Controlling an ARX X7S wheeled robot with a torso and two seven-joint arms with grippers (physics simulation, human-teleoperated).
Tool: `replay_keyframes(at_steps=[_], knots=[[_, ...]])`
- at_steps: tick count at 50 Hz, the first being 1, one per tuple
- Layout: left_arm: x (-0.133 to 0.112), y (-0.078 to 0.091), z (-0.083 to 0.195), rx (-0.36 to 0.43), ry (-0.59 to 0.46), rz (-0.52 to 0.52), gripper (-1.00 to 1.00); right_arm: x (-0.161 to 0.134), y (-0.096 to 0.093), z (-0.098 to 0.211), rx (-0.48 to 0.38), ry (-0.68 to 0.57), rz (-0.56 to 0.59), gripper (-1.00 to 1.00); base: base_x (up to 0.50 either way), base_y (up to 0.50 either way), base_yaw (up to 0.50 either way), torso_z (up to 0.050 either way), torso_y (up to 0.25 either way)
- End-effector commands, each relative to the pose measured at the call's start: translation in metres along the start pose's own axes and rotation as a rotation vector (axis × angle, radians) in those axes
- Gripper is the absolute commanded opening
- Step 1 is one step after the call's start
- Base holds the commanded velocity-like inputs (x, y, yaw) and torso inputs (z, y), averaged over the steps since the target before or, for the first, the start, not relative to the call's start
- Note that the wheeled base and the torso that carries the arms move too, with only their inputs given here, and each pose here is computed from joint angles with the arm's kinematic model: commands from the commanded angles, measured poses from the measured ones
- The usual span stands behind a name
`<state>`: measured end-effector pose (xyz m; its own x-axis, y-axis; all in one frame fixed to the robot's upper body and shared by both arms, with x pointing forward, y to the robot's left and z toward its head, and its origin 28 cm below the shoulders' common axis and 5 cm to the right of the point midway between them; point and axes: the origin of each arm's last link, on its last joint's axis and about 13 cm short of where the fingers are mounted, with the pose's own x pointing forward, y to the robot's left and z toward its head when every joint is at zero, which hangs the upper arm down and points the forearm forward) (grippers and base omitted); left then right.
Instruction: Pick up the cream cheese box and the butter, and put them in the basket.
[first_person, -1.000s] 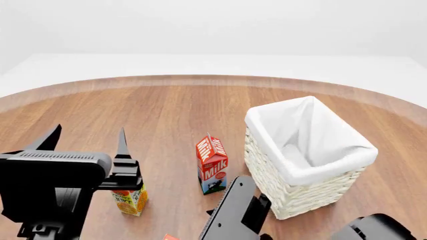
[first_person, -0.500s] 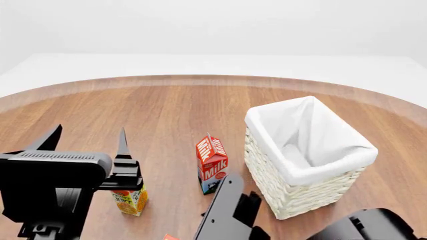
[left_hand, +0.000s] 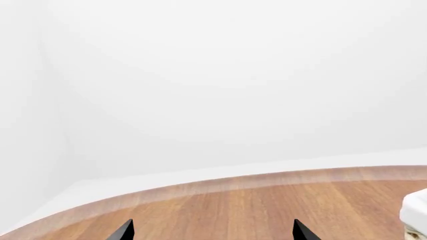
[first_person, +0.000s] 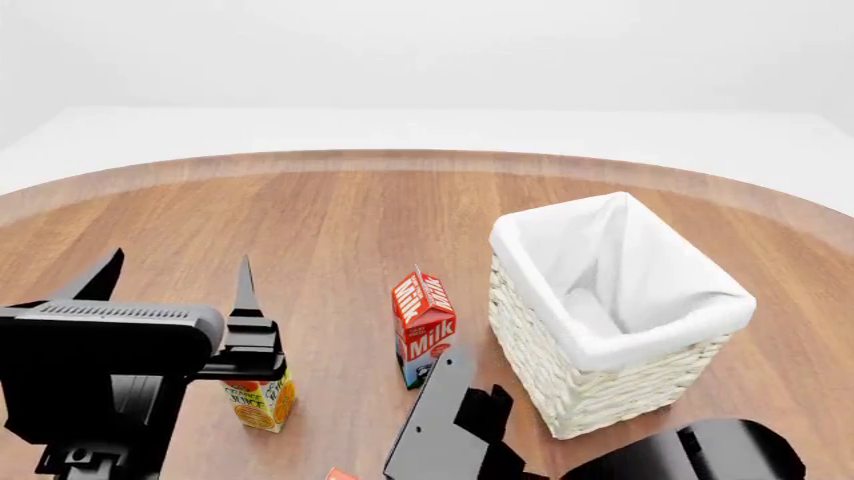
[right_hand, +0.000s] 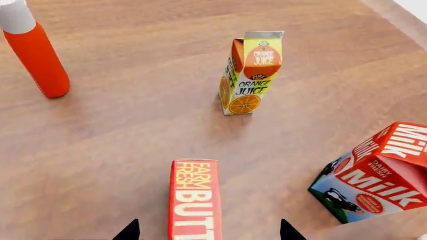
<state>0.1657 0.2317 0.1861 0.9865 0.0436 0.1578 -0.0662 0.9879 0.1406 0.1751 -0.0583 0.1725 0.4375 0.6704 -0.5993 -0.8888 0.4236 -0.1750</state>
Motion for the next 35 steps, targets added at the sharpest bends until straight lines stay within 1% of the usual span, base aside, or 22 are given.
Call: replay_keyframes(at_steps=[1,27,35], knots=[[0.000,0.000,0.000,0.000,0.000,0.000,1.00,0.010,-0.005,-0.006,0.013,0.024,-0.003,1.00,0.00,0.00,0.00,0.000,0.000],[0.000,0.000,0.001,0.000,-0.001,-0.002,1.00,0.022,-0.004,-0.014,0.020,0.053,0.035,1.00,0.00,0.00,0.00,0.000,0.000],[0.000,0.000,0.001,0.000,-0.002,-0.001,1.00,0.029,-0.004,-0.019,0.012,0.067,0.020,1.00,0.00,0.00,0.00,0.000,0.000]])
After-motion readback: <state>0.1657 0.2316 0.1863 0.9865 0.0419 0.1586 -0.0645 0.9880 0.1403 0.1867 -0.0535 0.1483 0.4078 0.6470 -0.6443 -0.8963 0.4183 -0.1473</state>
